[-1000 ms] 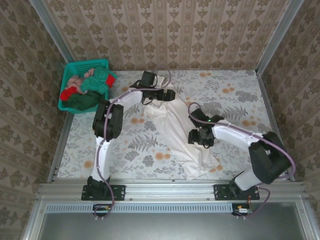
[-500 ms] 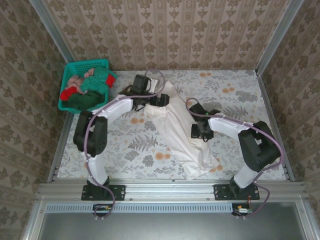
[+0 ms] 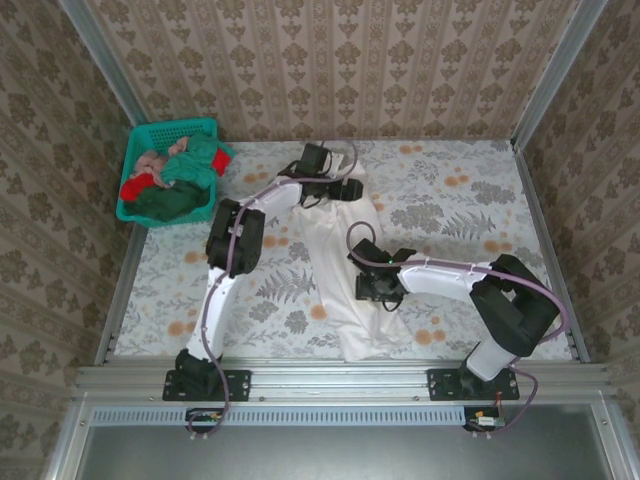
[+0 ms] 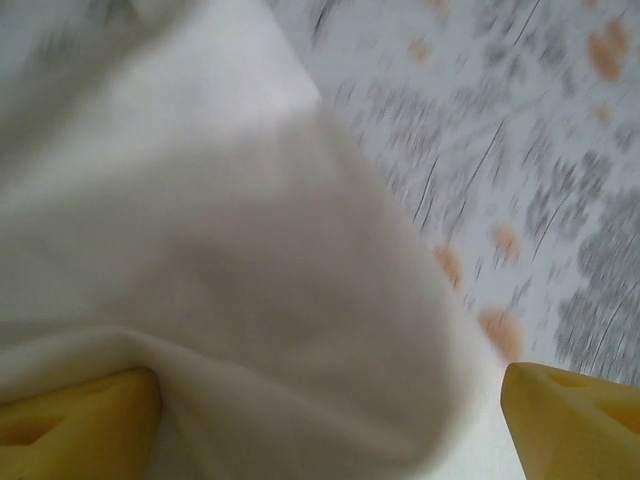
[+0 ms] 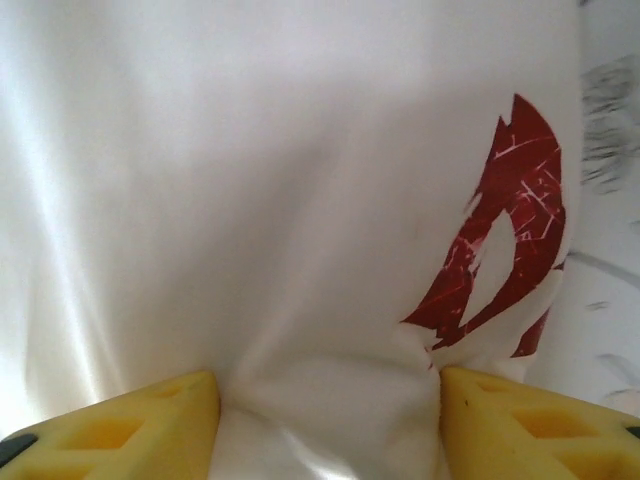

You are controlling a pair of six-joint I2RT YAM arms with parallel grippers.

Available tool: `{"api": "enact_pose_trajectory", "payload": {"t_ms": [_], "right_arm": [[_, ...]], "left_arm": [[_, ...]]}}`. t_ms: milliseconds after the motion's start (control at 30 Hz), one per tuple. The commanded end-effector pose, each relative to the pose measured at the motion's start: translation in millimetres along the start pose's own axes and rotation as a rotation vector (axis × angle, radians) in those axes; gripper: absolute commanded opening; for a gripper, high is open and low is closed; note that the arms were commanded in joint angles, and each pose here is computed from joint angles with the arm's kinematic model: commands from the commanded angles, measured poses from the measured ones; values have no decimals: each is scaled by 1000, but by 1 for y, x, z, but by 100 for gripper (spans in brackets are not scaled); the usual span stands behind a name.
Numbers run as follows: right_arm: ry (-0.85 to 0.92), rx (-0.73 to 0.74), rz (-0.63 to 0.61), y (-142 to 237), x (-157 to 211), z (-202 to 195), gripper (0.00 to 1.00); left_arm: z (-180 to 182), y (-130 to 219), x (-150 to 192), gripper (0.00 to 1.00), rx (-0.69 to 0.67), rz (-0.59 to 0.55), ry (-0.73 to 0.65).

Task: Fold and stack the t-shirts

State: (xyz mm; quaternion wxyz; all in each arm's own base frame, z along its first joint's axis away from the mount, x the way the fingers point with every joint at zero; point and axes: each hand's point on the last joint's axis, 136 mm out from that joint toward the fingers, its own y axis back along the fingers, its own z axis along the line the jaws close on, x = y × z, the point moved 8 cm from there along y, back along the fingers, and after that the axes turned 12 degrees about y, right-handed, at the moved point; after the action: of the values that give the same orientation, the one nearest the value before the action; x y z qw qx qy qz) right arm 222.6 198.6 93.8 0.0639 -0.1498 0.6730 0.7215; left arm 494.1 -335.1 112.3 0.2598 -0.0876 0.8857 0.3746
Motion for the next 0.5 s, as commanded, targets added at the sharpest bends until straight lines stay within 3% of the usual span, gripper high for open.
{"api": "enact_pose_trajectory", "payload": {"t_ms": [0,100,200,333,467], "right_arm": [[-105,-76,-50,-1,-9,28,62],[-93,-151,-80,11,-21,44,64],[-47,-100,-117,31,-30,36,69],[41,-116,-177,55,-28,22,70],[89,-158,-184,61,-10,15,64]], "left_arm": [[-7,-14,2,91,90,88,-36],[-11,-16,-12,94,146,54,-50],[-11,-8,-28,94,174,37,-35],[-28,37,-46,100,238,-21,-53],[-49,91,-51,100,136,-86,-100]]}}
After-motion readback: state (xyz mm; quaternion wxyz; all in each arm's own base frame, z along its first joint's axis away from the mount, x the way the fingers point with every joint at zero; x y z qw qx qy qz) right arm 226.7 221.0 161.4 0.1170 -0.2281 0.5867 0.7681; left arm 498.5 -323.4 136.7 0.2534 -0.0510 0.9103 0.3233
